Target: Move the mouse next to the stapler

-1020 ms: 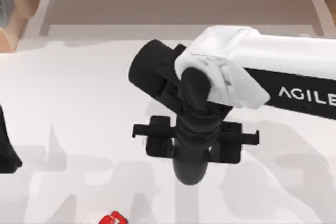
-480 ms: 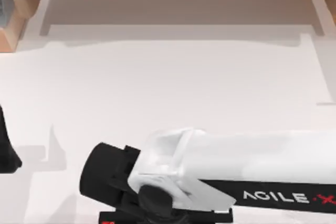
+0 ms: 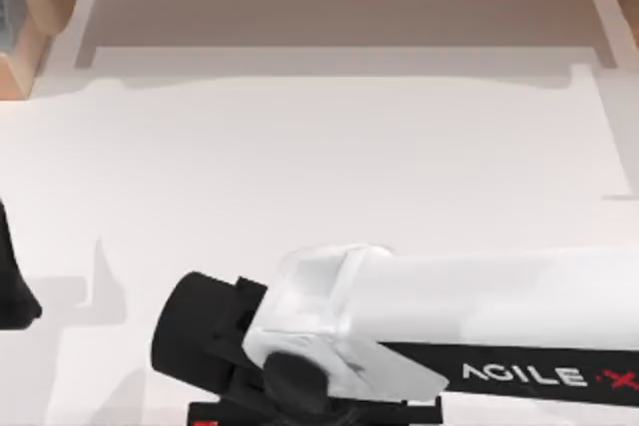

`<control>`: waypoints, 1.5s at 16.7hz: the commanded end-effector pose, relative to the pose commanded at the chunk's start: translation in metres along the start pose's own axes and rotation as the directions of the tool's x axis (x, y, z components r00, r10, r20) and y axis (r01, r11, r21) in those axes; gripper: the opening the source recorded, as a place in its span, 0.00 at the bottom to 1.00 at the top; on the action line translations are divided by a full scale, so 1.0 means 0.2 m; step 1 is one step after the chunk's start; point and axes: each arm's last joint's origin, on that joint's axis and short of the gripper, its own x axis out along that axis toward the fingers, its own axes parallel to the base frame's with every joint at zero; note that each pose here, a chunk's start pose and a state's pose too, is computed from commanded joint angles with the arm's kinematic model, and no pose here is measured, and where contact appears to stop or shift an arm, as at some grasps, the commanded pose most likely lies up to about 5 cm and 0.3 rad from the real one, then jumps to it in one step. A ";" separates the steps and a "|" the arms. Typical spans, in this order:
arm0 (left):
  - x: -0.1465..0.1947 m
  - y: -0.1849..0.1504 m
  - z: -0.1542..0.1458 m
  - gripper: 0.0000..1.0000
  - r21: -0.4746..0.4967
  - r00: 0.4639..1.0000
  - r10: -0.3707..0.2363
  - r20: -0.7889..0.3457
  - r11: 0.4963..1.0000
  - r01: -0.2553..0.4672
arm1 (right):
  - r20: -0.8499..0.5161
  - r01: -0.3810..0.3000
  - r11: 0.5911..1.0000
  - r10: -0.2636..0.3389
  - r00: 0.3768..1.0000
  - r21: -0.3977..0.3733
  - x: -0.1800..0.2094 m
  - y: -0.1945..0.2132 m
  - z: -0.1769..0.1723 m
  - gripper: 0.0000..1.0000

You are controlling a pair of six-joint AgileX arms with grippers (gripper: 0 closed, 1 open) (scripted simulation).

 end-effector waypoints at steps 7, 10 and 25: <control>0.00 0.00 0.00 1.00 0.000 1.000 0.000 0.000 1.000 0.000 | 0.011 -0.026 1.000 0.026 1.000 0.002 -0.03 0.01 0.00 0.00; 0.00 0.00 0.00 1.00 0.000 1.000 0.000 0.000 1.000 0.000 | 0.018 -0.042 0.999 0.042 0.999 0.004 -0.04 0.02 0.01 0.00; 0.00 0.00 0.00 1.00 0.000 1.000 0.000 0.000 1.000 0.000 | 0.013 -0.031 1.000 0.031 0.999 -0.001 0.02 0.01 0.00 0.00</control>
